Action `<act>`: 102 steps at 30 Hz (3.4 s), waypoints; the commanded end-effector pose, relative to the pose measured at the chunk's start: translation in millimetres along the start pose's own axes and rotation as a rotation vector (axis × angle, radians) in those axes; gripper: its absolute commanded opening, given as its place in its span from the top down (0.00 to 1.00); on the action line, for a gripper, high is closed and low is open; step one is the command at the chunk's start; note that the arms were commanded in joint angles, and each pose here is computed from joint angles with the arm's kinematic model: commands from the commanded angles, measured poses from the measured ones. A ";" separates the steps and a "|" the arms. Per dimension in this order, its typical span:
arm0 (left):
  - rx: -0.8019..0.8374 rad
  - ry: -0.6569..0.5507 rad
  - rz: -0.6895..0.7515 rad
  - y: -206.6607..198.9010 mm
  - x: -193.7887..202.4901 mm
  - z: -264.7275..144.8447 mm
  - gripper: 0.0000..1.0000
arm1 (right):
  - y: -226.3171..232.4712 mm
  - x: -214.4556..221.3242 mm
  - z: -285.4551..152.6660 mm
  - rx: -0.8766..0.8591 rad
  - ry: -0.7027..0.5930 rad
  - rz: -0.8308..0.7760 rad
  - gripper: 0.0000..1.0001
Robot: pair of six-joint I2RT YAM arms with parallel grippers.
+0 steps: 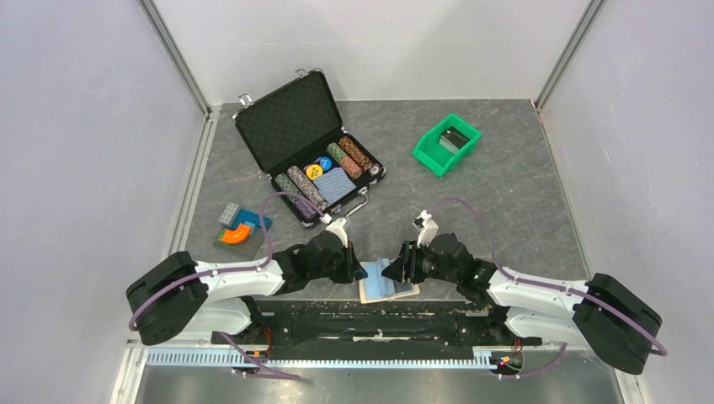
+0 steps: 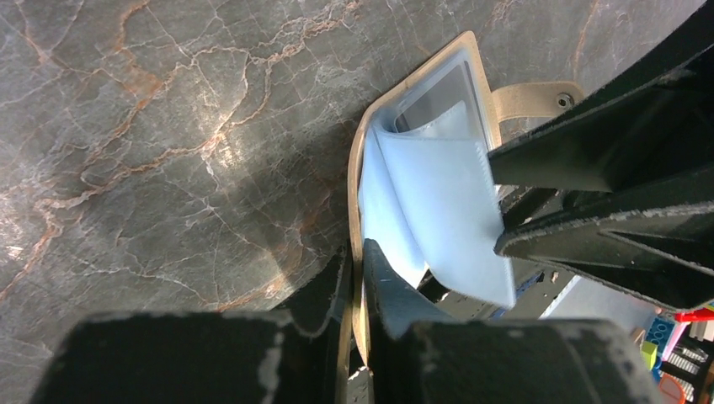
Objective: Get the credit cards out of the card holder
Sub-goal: Open the card holder at the corner of the board.
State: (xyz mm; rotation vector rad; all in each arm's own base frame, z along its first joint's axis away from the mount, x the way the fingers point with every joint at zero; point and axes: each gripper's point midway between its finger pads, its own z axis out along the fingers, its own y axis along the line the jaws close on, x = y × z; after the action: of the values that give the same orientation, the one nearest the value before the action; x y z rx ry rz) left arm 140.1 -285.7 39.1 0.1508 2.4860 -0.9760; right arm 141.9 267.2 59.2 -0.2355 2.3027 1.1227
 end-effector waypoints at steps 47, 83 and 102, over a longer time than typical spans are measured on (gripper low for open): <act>-0.041 0.003 -0.033 6.1 -1.5 2.0 0.54 | -51.5 5.1 -7.0 0.219 0.012 -0.107 0.54; 0.005 -0.003 -0.030 -4.6 -4.9 2.4 0.84 | -51.4 -19.1 -19.3 0.276 -0.047 -0.130 0.53; -0.003 0.003 -0.036 -2.8 -3.5 4.4 0.86 | -20.6 3.6 -11.3 0.065 0.027 -0.014 0.53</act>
State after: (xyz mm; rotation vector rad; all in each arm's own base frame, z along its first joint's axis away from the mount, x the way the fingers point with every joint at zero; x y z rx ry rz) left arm 138.8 -280.8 26.9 0.1286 2.5451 -0.9301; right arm 153.7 227.0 33.8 -0.2732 2.3839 0.8326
